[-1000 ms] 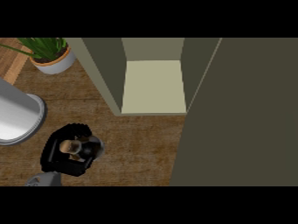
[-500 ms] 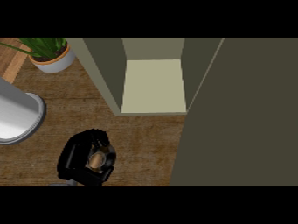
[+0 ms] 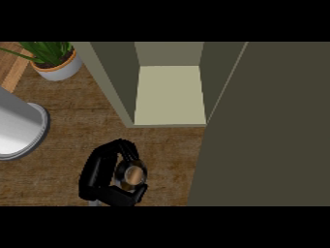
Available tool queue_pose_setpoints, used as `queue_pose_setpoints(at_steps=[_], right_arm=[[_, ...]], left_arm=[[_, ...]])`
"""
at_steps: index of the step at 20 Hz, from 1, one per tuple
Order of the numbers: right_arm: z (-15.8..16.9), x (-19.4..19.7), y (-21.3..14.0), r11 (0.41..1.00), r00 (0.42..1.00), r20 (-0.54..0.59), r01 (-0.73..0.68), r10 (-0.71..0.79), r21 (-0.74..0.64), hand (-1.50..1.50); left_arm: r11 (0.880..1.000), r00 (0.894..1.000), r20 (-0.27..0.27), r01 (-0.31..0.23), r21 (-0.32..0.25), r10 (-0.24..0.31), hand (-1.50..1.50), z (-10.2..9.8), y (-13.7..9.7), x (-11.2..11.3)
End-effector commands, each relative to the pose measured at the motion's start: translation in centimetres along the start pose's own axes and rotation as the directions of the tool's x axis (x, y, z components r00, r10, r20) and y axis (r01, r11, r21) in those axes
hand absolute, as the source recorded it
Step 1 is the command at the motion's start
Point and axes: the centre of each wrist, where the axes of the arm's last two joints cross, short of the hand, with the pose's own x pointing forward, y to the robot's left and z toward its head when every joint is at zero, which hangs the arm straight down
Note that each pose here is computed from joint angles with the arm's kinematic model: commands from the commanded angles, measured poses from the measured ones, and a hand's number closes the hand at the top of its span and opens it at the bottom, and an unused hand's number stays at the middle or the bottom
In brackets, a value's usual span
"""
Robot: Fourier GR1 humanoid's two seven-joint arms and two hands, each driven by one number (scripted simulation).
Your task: Pick up the wine, place it into the cabinet and close the cabinet
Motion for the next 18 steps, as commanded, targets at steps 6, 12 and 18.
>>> queue_pose_setpoints(at_steps=[6, 12, 18], right_arm=[[3.4, 4.7, -1.5, 0.998, 0.996, 0.07, 0.043, -0.046, 0.036, -1.5], [3.2, 4.6, -1.8, 1.0, 0.998, 0.055, 0.028, -0.029, 0.005, -1.5], [4.2, 3.0, -1.1, 0.998, 0.997, 0.043, 0.057, -0.057, 0.001, -1.5]], left_arm=[[0.991, 0.993, 0.042, 0.106, 0.084, -0.11, 1.5, -3.4, -2.6, 0.4], [0.982, 0.986, 0.022, 0.161, 0.098, -0.164, 1.5, -6.1, -1.7, 0.3], [0.973, 0.977, 0.019, 0.208, 0.104, -0.211, 1.5, -8.5, -2.0, 0.9]])
